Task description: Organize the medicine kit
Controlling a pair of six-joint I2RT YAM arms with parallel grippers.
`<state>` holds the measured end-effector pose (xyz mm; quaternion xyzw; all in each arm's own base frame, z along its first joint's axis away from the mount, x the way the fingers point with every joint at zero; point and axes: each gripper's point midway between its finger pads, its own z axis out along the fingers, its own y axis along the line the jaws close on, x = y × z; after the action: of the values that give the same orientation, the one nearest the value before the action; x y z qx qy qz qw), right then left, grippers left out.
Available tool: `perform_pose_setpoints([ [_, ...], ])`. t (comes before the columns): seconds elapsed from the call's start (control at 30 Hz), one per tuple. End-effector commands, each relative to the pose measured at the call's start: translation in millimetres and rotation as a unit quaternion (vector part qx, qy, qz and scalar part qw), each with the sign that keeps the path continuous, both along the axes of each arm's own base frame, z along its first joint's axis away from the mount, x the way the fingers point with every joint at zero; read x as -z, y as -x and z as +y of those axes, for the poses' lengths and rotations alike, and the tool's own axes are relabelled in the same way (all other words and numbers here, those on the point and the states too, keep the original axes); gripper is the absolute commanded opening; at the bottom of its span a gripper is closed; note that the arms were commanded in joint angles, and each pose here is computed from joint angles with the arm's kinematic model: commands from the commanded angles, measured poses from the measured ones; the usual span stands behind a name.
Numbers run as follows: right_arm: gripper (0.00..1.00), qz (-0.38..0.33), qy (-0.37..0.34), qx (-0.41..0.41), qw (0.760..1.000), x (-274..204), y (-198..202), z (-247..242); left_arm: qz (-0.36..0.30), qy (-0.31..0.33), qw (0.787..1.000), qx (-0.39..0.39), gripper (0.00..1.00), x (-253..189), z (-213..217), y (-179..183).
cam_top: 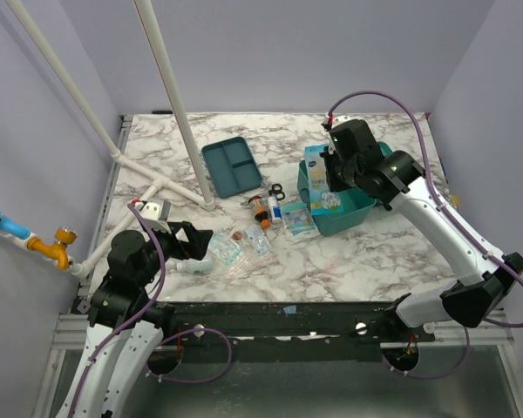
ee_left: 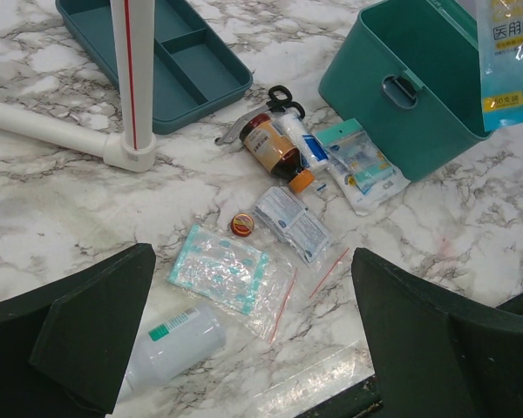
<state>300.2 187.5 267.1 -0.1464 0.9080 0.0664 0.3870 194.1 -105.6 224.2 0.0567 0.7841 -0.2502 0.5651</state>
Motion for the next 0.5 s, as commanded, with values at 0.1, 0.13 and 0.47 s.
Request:
perform_pose_setpoints([
  [0.1,0.01,-0.059,0.129,0.01,0.99,-14.0,-27.9,-41.6,-0.004,-0.002,1.0,0.001,0.98,0.7,-0.6,-0.9],
  [0.13,0.01,-0.06,0.136,0.012,0.989,-11.5,-30.0,-43.2,-0.004,-0.002,1.0,0.001,0.99,0.8,-0.6,-0.9],
  [0.47,0.01,-0.056,0.151,-0.023,0.987,25.7,-65.3,-49.8,-0.01,0.0,1.0,0.006,0.99,-0.9,-2.0,0.4],
])
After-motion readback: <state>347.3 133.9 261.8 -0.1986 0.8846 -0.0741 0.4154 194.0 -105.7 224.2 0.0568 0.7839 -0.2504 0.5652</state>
